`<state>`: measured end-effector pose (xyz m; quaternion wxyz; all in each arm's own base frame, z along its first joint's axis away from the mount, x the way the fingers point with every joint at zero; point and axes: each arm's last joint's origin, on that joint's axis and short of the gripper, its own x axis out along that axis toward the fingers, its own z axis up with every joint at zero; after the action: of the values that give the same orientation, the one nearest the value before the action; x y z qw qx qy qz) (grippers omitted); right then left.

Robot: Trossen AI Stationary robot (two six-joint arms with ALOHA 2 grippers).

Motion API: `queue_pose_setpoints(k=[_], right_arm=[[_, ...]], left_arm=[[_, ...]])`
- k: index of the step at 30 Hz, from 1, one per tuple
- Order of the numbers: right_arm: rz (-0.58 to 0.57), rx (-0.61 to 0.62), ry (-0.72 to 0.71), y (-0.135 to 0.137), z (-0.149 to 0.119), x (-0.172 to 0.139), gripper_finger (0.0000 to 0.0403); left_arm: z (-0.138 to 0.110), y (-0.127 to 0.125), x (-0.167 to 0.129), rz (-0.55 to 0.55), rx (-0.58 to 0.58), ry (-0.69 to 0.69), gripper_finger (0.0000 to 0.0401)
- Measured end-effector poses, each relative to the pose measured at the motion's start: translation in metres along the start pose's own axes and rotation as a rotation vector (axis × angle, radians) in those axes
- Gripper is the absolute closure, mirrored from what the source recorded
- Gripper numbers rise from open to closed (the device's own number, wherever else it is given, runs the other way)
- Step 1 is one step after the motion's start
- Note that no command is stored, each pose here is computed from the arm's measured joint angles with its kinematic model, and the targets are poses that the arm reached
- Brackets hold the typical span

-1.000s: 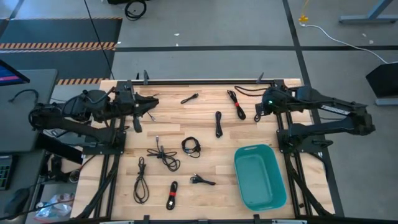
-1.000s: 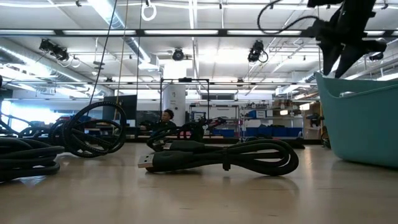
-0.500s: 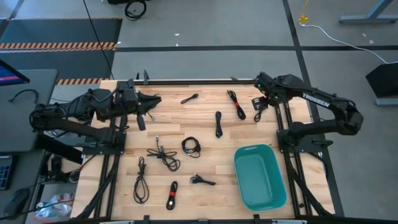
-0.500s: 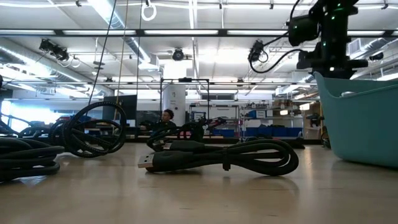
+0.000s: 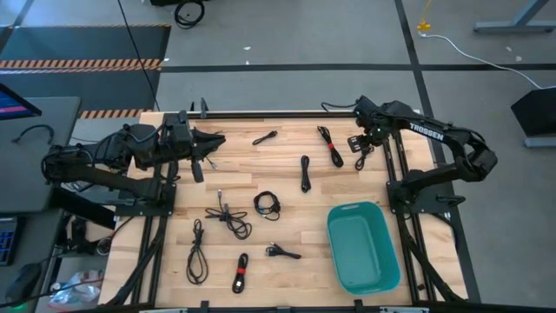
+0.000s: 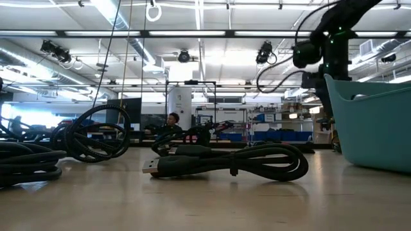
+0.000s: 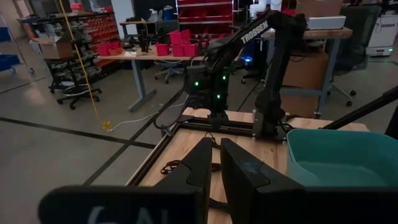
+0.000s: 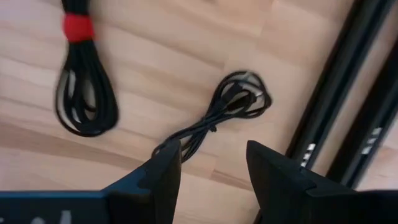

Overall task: Pick and place USB-C Cables
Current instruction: Put the black charger cable into the green bin

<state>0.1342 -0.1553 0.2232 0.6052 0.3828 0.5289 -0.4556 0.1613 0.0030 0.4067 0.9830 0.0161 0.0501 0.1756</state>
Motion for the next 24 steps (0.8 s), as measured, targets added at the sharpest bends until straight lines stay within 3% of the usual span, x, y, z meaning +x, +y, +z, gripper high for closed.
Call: queue_pose_setpoints(k=[9,20,24], right_arm=[[0.010,0.012,0.032,-0.015,-0.010,0.034,0.0215],[0.015,0.031,0.008,-0.027,-0.003,0.035,0.0215],[0.025,0.089,-0.017,-0.027,0.000,0.035,0.0215]], left_arm=[[0.000,0.000,0.000,0.000,0.000,0.000,0.0360],[0.000,0.000,0.000,0.000,-0.024,0.000,0.0360],[0.000,0.000,0.000,0.000,-0.025,0.000,0.0360]])
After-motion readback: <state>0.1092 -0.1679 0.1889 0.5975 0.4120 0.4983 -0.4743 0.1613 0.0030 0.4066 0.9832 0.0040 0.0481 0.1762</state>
